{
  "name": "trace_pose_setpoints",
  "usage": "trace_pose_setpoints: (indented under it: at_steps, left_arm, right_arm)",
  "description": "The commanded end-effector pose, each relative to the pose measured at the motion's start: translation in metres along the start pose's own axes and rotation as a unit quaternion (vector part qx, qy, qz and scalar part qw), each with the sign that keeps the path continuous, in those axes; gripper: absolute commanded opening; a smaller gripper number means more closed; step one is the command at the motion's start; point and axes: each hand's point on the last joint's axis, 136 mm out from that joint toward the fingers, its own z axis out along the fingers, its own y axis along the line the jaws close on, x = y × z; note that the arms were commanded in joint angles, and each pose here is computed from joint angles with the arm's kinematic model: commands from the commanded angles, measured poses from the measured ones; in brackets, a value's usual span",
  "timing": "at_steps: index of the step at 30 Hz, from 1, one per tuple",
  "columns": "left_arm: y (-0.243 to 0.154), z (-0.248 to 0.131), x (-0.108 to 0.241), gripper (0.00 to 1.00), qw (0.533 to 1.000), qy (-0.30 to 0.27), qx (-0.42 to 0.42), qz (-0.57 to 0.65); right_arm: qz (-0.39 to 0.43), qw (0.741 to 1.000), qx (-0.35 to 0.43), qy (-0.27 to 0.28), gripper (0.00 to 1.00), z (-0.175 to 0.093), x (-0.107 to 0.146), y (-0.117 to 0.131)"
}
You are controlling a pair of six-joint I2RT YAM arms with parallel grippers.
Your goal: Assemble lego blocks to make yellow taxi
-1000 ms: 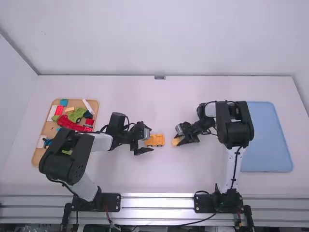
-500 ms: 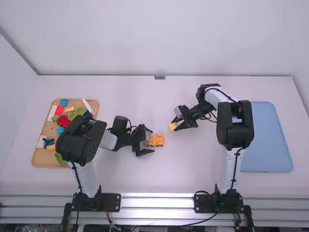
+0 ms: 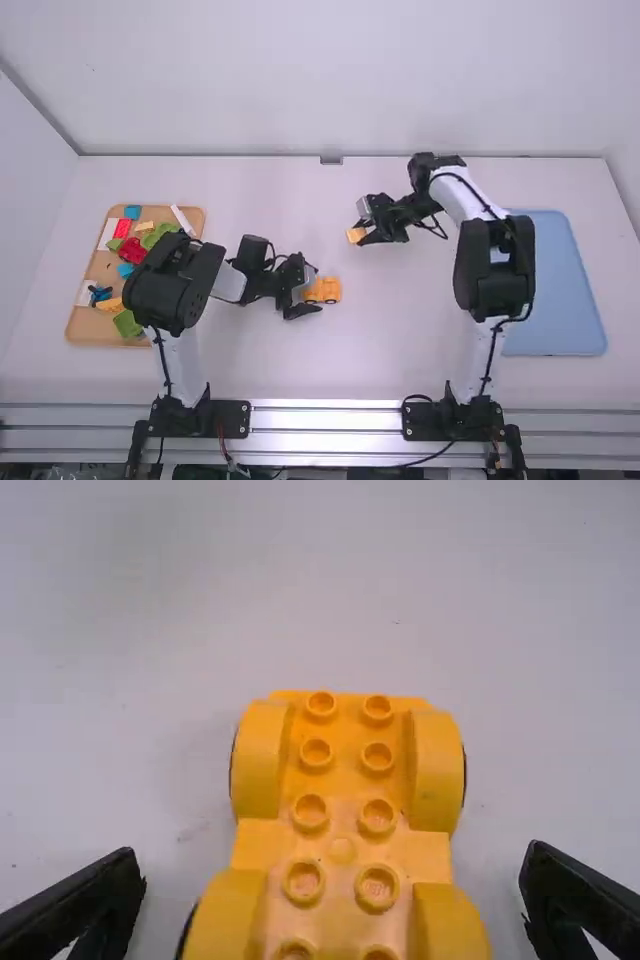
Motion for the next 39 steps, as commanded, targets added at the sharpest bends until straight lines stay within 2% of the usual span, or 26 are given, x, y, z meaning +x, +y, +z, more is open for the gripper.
trace_pose_setpoints:
  at_steps: [1, 5, 8, 11, 12, 14, 15, 22, 26, 29, 37, 39]
  left_arm:
    - [-0.007, 0.003, -0.001, 0.99, 1.000, -0.007, 0.015, 0.003]
    - [-0.007, 0.003, -0.001, 0.99, 1.000, -0.007, 0.016, 0.006]
    - [-0.006, 0.003, -0.002, 0.99, 1.000, -0.009, 0.015, 0.008]
    - [-0.007, 0.003, -0.002, 0.99, 1.000, -0.010, 0.017, 0.019]
    - [-0.007, 0.003, -0.002, 0.99, 1.000, -0.011, 0.018, 0.023]
    - [-0.007, 0.003, -0.003, 0.99, 0.999, -0.012, 0.017, 0.029]
    - [-0.007, 0.003, -0.002, 0.99, 0.999, -0.011, 0.017, 0.029]
    - [-0.007, 0.003, -0.002, 0.99, 0.999, -0.011, 0.018, 0.027]
    - [-0.007, 0.003, -0.002, 0.99, 0.999, -0.011, 0.018, 0.027]
    - [-0.007, 0.003, -0.002, 1.00, 0.999, -0.011, 0.017, 0.029]
    - [-0.012, 0.007, -0.009, 0.96, 0.999, -0.020, 0.030, 0.039]
    - [-0.010, 0.011, -0.004, 0.93, 0.999, -0.002, 0.021, 0.039]
  right_arm:
    - [0.022, 1.000, 0.011, -0.007, 0.17, 0.001, -0.006, 0.008]
    - [0.054, 0.997, 0.048, 0.010, 0.11, 0.009, 0.005, 0.005]
    - [0.056, 0.997, 0.059, 0.013, 0.07, 0.016, 0.005, 0.016]
    - [0.058, 0.997, 0.056, 0.005, 0.12, 0.030, 0.006, 0.029]
    - [0.067, 0.996, 0.056, 0.001, 0.11, 0.032, 0.005, 0.029]
    - [0.122, 0.991, 0.051, -0.009, 0.01, 0.044, 0.005, 0.033]
    - [0.129, 0.990, 0.049, -0.009, 0.00, 0.047, 0.006, 0.035]
    - [0.134, 0.990, 0.030, -0.013, 0.03, 0.079, 0.007, 0.054]
    - [0.144, 0.988, 0.047, 0.005, 0.06, 0.087, 0.019, 0.054]
    - [0.146, 0.988, 0.048, 0.000, 0.07, 0.093, 0.022, 0.060]
    - [0.133, 0.990, 0.037, 0.004, 0.07, 0.105, 0.020, 0.069]
    - [0.131, 0.991, 0.031, 0.004, 0.06, 0.109, 0.017, 0.072]
